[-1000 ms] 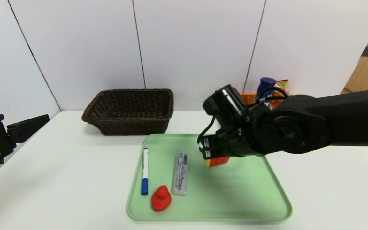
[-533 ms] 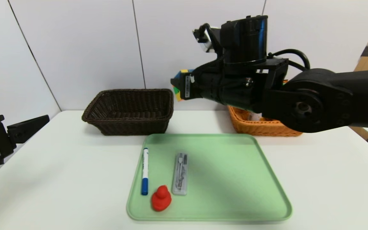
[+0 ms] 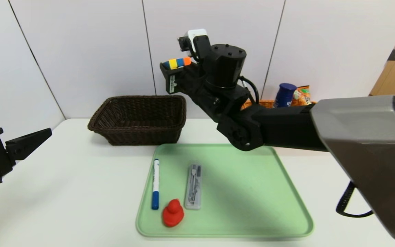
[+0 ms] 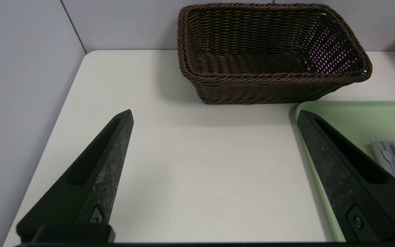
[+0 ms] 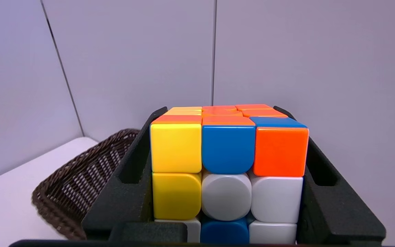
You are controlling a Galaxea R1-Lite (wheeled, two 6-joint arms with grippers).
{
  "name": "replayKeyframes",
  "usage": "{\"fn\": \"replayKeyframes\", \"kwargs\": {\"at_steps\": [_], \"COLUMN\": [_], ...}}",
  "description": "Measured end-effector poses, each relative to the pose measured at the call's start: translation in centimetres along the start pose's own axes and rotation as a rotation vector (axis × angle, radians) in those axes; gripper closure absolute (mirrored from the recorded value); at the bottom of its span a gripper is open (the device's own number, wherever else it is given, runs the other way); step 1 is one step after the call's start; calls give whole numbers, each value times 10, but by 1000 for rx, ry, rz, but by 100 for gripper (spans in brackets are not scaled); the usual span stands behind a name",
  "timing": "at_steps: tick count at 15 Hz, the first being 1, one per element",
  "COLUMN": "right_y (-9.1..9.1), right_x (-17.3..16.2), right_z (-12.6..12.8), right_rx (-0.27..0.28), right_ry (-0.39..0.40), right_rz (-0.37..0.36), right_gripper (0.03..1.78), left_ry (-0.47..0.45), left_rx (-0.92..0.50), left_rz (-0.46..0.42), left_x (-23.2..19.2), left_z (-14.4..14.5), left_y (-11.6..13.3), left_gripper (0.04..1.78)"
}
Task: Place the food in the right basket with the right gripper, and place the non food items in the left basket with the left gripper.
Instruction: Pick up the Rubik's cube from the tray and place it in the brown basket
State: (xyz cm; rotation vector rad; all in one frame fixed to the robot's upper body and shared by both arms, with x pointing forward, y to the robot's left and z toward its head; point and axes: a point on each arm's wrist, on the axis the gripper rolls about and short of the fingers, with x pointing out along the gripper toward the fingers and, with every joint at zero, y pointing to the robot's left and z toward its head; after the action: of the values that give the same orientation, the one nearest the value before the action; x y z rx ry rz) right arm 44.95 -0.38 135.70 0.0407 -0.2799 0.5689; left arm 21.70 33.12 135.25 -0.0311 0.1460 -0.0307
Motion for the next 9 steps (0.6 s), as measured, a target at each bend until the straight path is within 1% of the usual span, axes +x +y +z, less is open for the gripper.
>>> {"fn": "replayKeyframes", "kwargs": {"at_steps": [3,4,5,7,9], "right_y": [6,8,10,10,11], "right_x": [12,14,16,17,18], "right_z": [-29,-39,-51,-66,-75], "right_rx": [-83,-102,-125,-142,-145], "right_ry": [-57,-62,-43,-19,-5], "right_rz": [0,2,12,51,59], "right_gripper": [81,81,81,81,81], "left_ry": [5,9,14,18,12], "left_rx": [0,0,0,-1,0], "left_rz": [0,0,0,1,0], "left_x": [-1,0,0,-1,-1], "left_z": [-2,-3,-5,-8,-8], "left_y": [0,0,0,0,0], "left_gripper": [13,13,13,13,13]}}
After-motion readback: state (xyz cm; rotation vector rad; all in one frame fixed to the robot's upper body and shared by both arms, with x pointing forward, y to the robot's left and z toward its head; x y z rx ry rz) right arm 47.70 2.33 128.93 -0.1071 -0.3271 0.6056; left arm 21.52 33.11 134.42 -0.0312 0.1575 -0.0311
